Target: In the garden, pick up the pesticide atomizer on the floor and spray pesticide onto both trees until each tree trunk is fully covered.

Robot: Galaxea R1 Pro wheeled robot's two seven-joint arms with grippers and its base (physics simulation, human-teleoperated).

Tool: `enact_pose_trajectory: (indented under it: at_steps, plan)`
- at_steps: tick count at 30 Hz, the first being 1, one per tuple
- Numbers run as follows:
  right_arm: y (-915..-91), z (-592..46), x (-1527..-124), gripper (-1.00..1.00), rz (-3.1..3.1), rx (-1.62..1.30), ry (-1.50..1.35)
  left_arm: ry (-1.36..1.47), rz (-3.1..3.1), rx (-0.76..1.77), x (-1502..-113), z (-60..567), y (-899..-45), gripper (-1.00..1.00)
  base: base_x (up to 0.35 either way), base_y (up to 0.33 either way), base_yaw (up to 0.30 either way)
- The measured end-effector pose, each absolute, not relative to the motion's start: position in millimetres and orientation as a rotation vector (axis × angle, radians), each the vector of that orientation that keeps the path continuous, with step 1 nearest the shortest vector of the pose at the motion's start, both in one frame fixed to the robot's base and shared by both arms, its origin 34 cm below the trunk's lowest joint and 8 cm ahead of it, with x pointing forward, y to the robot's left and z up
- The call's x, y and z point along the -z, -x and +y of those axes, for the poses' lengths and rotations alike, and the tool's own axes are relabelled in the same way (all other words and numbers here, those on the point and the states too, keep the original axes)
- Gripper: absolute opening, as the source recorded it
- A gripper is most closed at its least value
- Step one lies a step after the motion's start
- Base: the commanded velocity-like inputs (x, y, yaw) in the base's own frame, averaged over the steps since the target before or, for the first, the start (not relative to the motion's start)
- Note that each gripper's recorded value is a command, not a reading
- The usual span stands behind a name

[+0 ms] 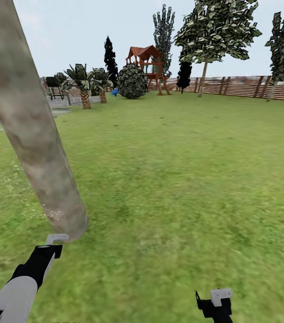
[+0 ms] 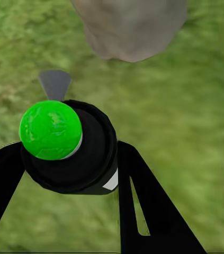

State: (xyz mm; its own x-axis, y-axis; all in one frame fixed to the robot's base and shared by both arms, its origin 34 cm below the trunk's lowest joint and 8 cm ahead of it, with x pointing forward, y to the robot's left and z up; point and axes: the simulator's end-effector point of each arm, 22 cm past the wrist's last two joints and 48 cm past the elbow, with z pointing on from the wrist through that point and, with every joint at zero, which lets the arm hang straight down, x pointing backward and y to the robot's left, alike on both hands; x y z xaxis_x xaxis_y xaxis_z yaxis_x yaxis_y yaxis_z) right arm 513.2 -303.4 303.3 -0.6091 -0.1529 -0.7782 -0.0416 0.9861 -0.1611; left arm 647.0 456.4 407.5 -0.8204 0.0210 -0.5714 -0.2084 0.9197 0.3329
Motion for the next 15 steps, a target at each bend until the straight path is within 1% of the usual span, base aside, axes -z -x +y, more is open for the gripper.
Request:
enact_pose_trajectory:
  at_steps: [7, 9, 11, 15]
  plan:
    - [-514, -303, -303, 1.00, 2.223, 0.157, 0.135, 0.132, 2.485, -0.517, -408, 456, -647, -1.00, 0.000, -0.239, 0.265]
    - [-514, -303, -304, 1.00, 2.223, 0.157, 0.134, 0.130, 2.478, -0.517, -410, 456, -649, -1.00, 0.000, -0.043, 0.250]
    - [-513, -303, -303, 1.00, 2.223, 0.157, 0.134, 0.124, 2.475, -0.498, -409, 445, -653, -1.00, 0.000, -0.011, 0.089]
    - [-514, -303, -304, 1.00, 2.222, 0.157, 0.135, 0.114, 2.464, -0.464, -416, 431, -666, -1.00, 0.000, -0.002, 0.012]
